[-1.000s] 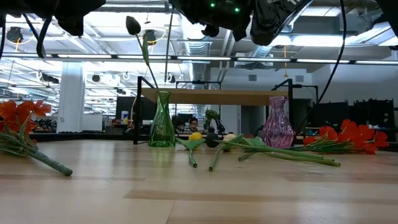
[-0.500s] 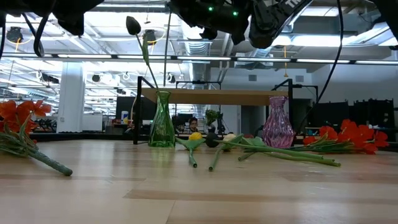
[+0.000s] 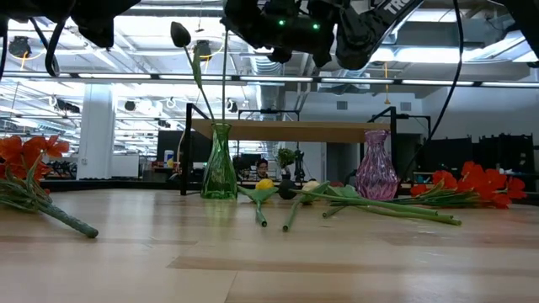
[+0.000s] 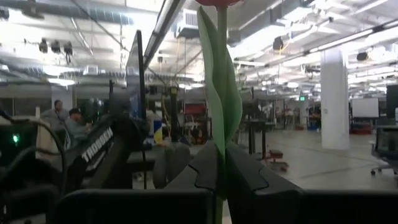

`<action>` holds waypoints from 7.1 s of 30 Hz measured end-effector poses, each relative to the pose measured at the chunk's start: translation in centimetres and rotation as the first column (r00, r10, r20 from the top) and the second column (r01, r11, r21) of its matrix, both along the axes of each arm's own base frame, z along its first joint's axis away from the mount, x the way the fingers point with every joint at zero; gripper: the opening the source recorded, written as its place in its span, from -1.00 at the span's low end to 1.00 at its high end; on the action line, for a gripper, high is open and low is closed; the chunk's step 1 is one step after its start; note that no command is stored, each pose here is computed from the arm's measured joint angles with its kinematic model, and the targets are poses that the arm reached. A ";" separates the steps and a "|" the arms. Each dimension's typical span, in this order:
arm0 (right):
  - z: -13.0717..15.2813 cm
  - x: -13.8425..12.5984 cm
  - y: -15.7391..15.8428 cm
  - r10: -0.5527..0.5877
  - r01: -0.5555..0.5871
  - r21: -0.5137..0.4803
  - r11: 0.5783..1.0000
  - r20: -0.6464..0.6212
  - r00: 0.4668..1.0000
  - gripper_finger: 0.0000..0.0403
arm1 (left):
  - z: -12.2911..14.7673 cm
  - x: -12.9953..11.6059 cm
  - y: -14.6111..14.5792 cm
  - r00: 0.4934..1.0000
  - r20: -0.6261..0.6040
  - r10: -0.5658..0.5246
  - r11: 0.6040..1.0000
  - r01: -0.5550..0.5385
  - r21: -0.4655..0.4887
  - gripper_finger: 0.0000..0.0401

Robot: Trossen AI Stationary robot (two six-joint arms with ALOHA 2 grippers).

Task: Pick and place flowers into a vace then onto a shelf
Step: Put the red tulip into the green vase, then put the left black tulip into the green vase

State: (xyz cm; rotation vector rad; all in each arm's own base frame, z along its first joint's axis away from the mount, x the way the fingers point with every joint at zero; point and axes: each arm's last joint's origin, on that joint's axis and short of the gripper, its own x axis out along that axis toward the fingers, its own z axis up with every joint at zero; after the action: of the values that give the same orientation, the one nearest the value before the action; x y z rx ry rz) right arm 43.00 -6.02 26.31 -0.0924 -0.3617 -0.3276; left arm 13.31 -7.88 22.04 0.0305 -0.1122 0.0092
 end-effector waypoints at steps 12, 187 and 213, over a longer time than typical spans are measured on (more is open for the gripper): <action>-0.6 0.2 0.0 0.001 -0.001 0.008 1.000 -0.066 0.998 -0.92 | 0.0 0.0 0.0 1.000 0.000 0.000 1.000 0.000 0.000 -0.26; -13.0 -4.2 7.2 0.238 0.556 0.387 0.735 -0.916 0.323 -0.41 | 0.0 0.0 -0.1 0.999 0.001 -0.044 0.998 0.044 -0.041 -0.26; -13.3 -4.2 6.7 0.252 0.568 0.411 0.713 -0.906 0.341 -0.93 | 0.0 0.0 -0.1 0.999 0.001 -0.043 0.998 0.043 -0.042 -0.26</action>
State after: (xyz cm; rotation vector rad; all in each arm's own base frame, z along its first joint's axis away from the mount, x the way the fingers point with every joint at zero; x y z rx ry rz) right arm 38.76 0.71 13.03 0.4441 1.0236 -0.5612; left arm 13.34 -8.00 22.00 -0.0136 -0.1126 -0.0312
